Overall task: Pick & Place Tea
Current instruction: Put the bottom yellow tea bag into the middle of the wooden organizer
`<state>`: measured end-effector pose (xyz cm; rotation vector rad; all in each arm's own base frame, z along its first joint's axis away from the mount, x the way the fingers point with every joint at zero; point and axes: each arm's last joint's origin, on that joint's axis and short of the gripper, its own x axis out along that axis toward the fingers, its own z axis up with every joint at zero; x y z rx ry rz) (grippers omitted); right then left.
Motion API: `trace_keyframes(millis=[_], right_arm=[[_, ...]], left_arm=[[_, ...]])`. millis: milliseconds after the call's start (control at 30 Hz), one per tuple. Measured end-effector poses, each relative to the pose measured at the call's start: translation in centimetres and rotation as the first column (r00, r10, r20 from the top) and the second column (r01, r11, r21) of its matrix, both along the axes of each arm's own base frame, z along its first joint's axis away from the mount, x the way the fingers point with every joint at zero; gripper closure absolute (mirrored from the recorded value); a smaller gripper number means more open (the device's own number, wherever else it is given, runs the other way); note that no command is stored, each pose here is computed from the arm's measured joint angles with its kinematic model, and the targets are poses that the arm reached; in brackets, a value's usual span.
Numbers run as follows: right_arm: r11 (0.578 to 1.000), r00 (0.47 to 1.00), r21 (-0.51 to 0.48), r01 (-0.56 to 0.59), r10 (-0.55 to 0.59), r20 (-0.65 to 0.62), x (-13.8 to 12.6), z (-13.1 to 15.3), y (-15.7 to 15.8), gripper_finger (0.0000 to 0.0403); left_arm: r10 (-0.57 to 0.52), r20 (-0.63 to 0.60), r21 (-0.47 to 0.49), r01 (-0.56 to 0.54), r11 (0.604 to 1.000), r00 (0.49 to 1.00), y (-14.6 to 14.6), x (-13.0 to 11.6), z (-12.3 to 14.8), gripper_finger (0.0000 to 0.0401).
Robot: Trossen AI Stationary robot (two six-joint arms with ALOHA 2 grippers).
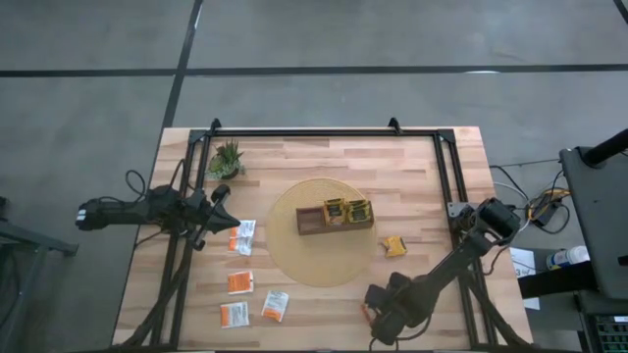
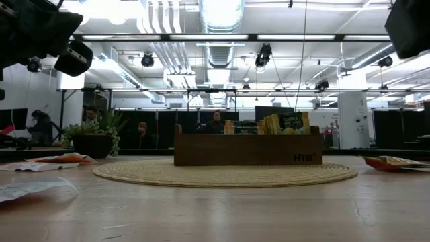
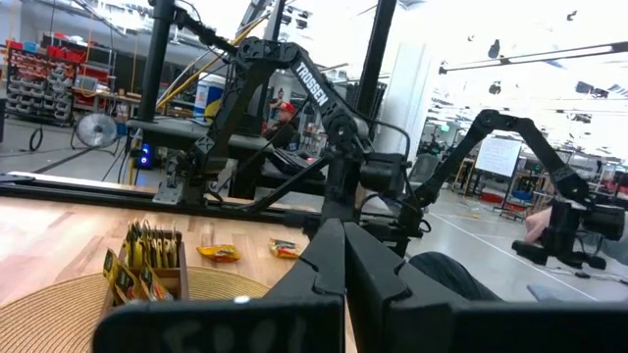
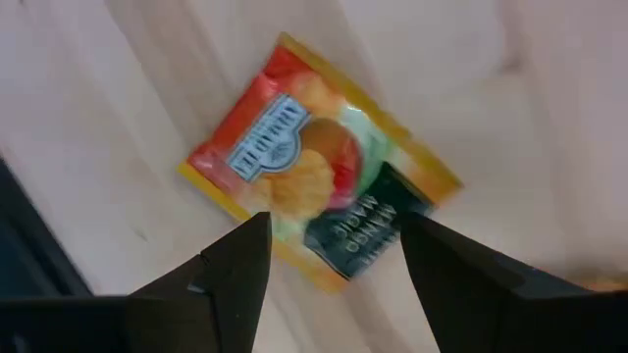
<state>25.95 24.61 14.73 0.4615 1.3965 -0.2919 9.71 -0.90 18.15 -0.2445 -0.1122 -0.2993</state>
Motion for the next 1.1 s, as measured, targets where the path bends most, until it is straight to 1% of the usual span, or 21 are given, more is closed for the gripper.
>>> trace_keyframes(millis=[100,233,333,433,500,567,700,800,833,900,967,1100], right_arm=[[0.998,0.999,0.048,0.044,-0.044,0.006,-0.2,-0.8,-0.2,0.0179],[0.993,0.994,0.047,0.111,-0.11,-0.018,-0.8,-1.9,-0.8,0.0179],[0.994,0.994,0.029,0.102,-0.101,-0.03,-1.1,-2.3,-1.1,0.018],[0.996,0.995,0.016,0.089,-0.089,-0.036,-1.2,-2.4,-1.3,0.0192],[0.997,0.996,-0.005,0.078,-0.078,-0.035,-1.3,-2.5,-1.5,0.0212],[0.998,0.997,-0.027,0.058,-0.059,-0.04,-1.4,-2.5,-1.6,0.024],[0.998,0.997,-0.057,0.039,-0.042,-0.067,-1.6,-2.5,-1.9,0.0315],[0.998,0.997,-0.07,-0.003,-0.002,-0.075,-1.6,-2.5,-2.0,0.0372],[0.997,0.997,-0.071,-0.019,0.013,-0.076,-1.6,-2.5,-2.1,0.0383],[0.996,0.996,-0.079,-0.041,0.035,-0.083,-1.5,-2.3,-2.0,0.0388],[0.992,0.991,-0.104,-0.075,0.063,-0.116,-1.5,-1.9,-2.1,0.0392],[0.968,0.971,-0.173,-0.18,0.147,-0.187,-1.3,-0.6,-2.1,0.0394]], left_arm=[[0.0,0.0,0.0,0.0,1.0,1.0,0.0,0.0,0.0,0.0401],[0.0,0.0,0.0,0.0,1.0,1.0,0.0,0.0,0.0,0.0401],[0.0,0.001,0.0,0.0,1.0,1.0,0.0,0.0,0.0,0.0401],[0.0,0.0,0.0,0.0,1.0,1.0,0.0,0.0,0.0,0.0401],[0.0,0.0,0.0,0.0,1.0,1.0,0.0,0.0,0.0,0.0401],[0.0,0.001,0.0,0.0,1.0,1.0,0.0,0.0,0.0,0.0401],[0.0,0.0,0.0,0.0,1.0,1.0,0.0,0.0,0.0,0.0401],[0.0,0.0,0.0,0.0,1.0,1.0,0.0,0.0,0.0,0.0401],[0.0,0.0,0.0,0.0,1.0,1.0,0.0,0.0,0.0,0.0401],[0.0,0.0,0.0,0.0,1.0,1.0,0.0,0.0,0.0,0.0401],[0.0,0.0,0.0,0.0,1.0,1.0,0.0,0.0,0.0,0.0401],[0.0,0.0,0.0,0.0,1.0,1.0,0.0,0.0,0.0,0.0401]])
